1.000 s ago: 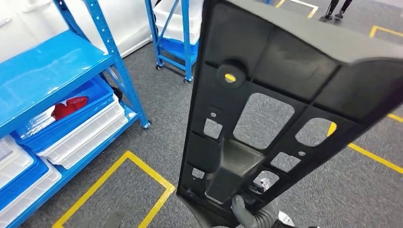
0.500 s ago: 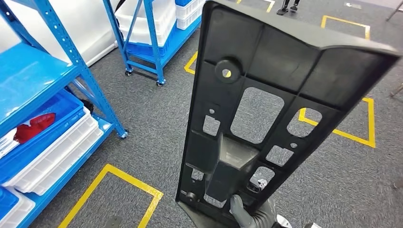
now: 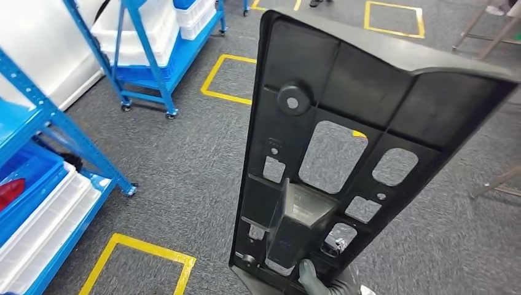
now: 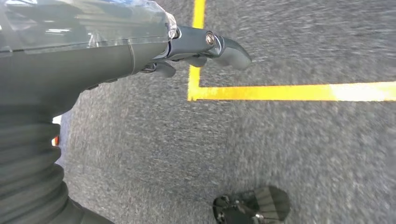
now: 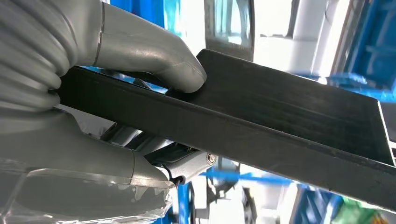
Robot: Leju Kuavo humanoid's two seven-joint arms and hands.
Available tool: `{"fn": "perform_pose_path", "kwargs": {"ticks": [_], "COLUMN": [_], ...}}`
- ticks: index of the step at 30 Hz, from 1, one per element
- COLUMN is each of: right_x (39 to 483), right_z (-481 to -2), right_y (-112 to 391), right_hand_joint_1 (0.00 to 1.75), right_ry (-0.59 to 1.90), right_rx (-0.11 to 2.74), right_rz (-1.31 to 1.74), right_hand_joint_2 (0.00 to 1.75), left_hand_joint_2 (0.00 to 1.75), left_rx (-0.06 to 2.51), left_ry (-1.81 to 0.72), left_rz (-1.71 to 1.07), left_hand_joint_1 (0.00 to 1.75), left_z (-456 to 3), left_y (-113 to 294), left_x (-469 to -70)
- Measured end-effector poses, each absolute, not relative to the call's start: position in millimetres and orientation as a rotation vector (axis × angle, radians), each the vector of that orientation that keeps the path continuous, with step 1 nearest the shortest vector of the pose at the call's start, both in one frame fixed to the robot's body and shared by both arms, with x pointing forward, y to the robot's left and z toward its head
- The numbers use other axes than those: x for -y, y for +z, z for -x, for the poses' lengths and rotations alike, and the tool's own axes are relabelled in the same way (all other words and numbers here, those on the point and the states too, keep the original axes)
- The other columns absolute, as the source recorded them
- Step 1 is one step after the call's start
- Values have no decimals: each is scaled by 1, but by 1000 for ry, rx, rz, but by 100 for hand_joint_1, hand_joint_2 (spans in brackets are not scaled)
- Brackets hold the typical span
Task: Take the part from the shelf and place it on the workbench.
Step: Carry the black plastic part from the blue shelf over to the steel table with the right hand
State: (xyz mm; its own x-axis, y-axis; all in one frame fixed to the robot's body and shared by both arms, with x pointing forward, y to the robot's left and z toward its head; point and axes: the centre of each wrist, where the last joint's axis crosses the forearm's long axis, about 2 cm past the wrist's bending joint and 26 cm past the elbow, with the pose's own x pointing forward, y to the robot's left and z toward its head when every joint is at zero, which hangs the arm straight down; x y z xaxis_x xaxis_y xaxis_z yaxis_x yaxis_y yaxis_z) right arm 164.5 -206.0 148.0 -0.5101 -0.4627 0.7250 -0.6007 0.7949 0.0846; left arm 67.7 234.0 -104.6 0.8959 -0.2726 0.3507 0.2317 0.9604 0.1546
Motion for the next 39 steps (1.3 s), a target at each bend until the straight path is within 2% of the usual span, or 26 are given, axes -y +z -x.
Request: {"fn": "perform_pose_path", "kwargs": {"ticks": [16,39], "right_x": [210,205], "right_z": [-164,-169], "right_y": [149,139], "right_hand_joint_1": [175,175], "right_ry": [229,169], "right_rx": [2235,2182], "right_rz": [-805,-872], "right_hand_joint_2": [175,175], "left_hand_joint_2": [175,175], "left_rx": [439,395], "left_ry": [-260,-160], "left_rz": [-122,-187], "left_hand_joint_1": [0,0], "left_z": [-90,-70], "left_y": [-100,-106], "left_x": [-233,-259]}}
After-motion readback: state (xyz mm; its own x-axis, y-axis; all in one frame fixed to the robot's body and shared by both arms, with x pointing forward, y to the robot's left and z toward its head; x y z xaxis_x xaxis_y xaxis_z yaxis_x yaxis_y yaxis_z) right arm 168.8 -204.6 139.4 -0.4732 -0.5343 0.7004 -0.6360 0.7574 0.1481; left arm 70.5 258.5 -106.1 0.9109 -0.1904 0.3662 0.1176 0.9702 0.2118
